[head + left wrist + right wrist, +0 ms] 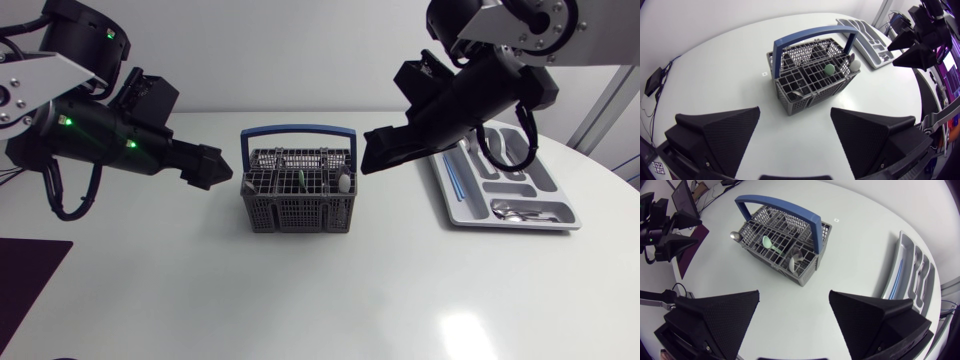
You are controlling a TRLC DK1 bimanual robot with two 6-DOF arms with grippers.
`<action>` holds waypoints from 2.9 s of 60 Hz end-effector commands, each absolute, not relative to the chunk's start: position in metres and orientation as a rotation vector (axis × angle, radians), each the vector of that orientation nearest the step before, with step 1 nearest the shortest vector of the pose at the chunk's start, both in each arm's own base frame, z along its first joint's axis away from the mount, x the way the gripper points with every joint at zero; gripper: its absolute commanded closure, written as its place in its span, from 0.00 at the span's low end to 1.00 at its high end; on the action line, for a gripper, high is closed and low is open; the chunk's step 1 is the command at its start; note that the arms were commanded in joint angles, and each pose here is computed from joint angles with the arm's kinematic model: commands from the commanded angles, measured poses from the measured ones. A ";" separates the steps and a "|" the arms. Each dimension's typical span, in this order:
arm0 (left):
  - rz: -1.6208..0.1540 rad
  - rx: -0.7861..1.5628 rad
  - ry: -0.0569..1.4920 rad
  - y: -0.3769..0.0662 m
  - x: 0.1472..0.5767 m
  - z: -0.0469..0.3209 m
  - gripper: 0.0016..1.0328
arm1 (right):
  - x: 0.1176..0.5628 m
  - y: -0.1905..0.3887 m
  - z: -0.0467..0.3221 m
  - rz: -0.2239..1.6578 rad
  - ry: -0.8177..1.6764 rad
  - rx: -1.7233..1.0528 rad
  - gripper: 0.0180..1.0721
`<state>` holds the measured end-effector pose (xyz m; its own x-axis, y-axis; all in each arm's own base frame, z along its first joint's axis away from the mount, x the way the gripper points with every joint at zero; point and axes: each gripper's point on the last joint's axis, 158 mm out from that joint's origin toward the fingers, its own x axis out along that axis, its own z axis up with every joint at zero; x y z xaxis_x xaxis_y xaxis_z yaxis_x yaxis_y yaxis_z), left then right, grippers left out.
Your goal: Unload the cutlery basket into the drawer organizer.
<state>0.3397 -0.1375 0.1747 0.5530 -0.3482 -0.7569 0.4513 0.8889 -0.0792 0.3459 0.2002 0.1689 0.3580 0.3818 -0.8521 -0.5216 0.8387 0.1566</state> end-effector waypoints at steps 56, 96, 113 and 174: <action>-0.714 0.165 0.797 -0.165 0.323 0.157 0.04 | 0.370 0.241 0.108 0.575 1.134 -0.096 0.18; -0.755 0.162 0.819 -0.172 0.313 0.149 0.06 | 0.378 0.246 0.088 0.555 1.156 -0.072 0.56; -0.770 0.169 0.829 -0.177 0.309 0.145 0.06 | 0.381 0.246 0.080 0.548 1.161 -0.075 0.63; -0.783 0.175 0.844 -0.180 0.303 0.139 0.06 | 0.384 0.246 0.075 0.559 1.139 -0.056 0.89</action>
<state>0.3104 -0.1790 0.1471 0.4284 -0.5483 -0.7182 0.6632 0.7306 -0.1622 0.3893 0.2502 0.0809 0.3099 0.3937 -0.8654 -0.4767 0.8519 0.2169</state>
